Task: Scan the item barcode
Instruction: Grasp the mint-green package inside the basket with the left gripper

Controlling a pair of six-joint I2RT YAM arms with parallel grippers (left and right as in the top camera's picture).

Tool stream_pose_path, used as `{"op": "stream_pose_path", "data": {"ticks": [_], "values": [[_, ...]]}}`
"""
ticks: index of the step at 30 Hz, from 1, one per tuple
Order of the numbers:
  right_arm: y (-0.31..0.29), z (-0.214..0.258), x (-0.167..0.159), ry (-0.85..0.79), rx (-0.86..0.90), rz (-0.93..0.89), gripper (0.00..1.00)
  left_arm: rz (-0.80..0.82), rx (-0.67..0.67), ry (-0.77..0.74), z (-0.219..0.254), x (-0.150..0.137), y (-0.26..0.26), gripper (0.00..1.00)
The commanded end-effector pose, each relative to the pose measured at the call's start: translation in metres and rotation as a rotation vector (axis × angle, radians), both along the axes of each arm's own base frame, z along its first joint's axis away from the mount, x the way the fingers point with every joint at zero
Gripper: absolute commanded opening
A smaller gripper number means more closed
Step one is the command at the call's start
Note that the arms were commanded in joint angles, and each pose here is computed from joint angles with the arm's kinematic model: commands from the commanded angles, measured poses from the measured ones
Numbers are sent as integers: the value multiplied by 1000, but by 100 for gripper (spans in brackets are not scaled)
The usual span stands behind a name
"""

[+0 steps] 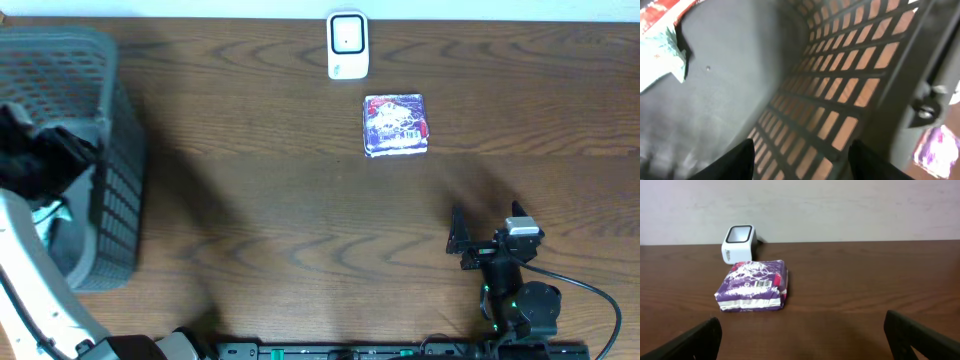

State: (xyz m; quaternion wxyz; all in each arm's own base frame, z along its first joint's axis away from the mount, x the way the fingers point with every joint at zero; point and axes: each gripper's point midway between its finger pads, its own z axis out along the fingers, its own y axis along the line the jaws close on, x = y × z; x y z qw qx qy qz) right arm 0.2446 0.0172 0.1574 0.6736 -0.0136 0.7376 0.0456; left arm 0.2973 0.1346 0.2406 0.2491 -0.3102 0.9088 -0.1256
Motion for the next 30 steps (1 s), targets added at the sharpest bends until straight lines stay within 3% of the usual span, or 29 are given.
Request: {"op": "stream_pose_path", "data": {"ticks": [1,4,6,7,12,17,24,30], "values": [[-3,-1,0,-3,3,-12,99,-141,-11,-29,6,4,-27,61],[-3,-1,0,-3,3,-13,99,-147,2,-46,10,6,-28,62],[-3,-1,0,-3,3,-13,99,-142,31,-85,17,11,-23,73],[-3,-1,0,-3,3,-13,99,-136,47,-107,22,14,-20,73],[-3,-1,0,-3,3,-12,99,71,181,-150,38,17,33,77],[-3,-1,0,-3,3,-12,99,308,331,46,15,-14,87,77],[-3,-1,0,-3,3,-12,99,414,248,244,-51,-20,100,78],[-3,-1,0,-3,3,-13,99,628,263,421,-95,-36,124,81]]}}
